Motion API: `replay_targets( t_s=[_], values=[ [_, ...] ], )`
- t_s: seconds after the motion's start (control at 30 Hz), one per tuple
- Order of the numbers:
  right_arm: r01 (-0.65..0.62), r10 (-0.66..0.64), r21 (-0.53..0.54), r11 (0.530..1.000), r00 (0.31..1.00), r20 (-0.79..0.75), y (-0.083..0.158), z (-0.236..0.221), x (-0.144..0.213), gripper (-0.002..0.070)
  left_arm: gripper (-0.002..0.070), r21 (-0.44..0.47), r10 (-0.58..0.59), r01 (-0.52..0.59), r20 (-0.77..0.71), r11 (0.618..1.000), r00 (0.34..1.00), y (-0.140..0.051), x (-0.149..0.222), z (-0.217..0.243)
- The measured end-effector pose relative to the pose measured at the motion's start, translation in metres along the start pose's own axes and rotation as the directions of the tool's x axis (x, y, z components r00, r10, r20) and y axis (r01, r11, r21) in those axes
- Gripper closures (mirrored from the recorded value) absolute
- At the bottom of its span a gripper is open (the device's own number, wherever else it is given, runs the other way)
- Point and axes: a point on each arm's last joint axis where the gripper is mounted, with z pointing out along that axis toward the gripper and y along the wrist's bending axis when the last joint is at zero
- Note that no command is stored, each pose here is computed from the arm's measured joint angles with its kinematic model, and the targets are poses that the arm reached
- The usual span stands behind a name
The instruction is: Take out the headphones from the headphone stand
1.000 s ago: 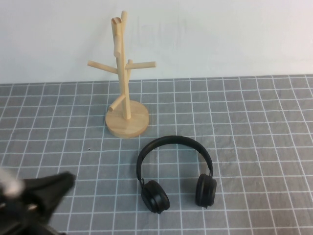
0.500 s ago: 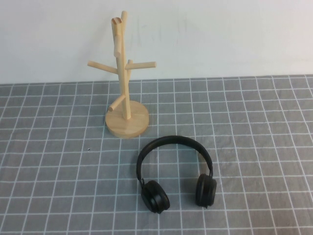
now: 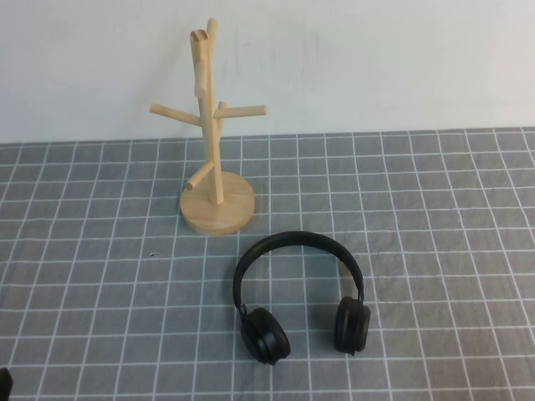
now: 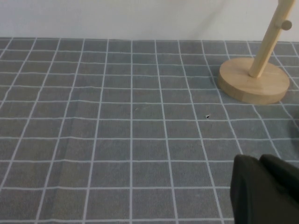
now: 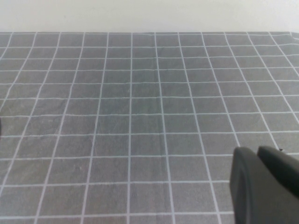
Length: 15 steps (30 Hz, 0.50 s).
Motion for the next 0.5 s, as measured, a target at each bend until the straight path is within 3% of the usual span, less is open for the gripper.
replay_targets(
  t_s=[0.5],
  values=[
    [0.000, 0.000, 0.000, 1.000, 1.000, 0.000, 0.0000, 0.0000, 0.0000, 0.0685, 0.0678, 0.000, 0.000, 0.000, -0.008, 1.000, 1.000, 0.0000, 0.0007, 0.0000]
  ],
)
